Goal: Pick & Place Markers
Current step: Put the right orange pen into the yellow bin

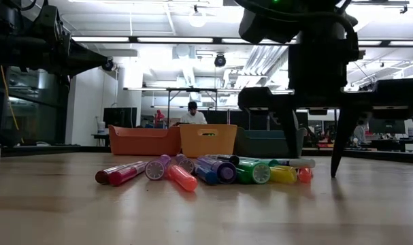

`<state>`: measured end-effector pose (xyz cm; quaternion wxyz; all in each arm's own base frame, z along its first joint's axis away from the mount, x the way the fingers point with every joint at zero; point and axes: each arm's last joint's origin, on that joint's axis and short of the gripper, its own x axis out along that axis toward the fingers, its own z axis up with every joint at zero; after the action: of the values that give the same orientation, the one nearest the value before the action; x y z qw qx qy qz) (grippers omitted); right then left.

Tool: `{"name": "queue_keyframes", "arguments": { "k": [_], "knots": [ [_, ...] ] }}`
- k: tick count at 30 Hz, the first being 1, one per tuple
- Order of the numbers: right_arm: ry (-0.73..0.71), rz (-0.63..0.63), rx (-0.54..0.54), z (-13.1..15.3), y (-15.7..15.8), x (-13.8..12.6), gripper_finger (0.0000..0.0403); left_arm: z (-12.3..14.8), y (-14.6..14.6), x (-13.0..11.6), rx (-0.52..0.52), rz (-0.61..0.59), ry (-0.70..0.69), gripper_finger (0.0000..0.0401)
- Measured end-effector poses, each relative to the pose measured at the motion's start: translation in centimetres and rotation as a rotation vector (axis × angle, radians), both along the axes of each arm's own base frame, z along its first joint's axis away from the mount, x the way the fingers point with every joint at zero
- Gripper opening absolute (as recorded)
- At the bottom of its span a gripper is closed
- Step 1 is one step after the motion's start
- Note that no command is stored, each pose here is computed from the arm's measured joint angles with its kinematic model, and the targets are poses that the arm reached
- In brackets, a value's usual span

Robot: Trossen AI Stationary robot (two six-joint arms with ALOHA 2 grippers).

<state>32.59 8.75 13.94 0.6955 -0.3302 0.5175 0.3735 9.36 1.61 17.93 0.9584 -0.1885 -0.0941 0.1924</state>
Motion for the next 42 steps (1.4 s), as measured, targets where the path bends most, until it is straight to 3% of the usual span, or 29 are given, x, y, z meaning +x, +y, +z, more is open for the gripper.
{"name": "queue_keyframes", "arguments": {
  "k": [23,35,42],
  "knots": [
    [0.059,-0.078,-0.022,0.0,-0.8,-0.3,0.0033,0.0,0.0,0.0,0.0,0.0,0.0,0.0003],
    [0.096,-0.209,-0.051,-0.1,-3.6,-0.1,0.0031,0.0,0.0,0.0,0.0,0.0,0.0,0.0003],
    [0.103,-0.283,-0.174,0.0,-5.8,-0.2,0.0037,0.0,0.0,0.0,0.0,0.0,0.0,0.0003]
  ]
}}
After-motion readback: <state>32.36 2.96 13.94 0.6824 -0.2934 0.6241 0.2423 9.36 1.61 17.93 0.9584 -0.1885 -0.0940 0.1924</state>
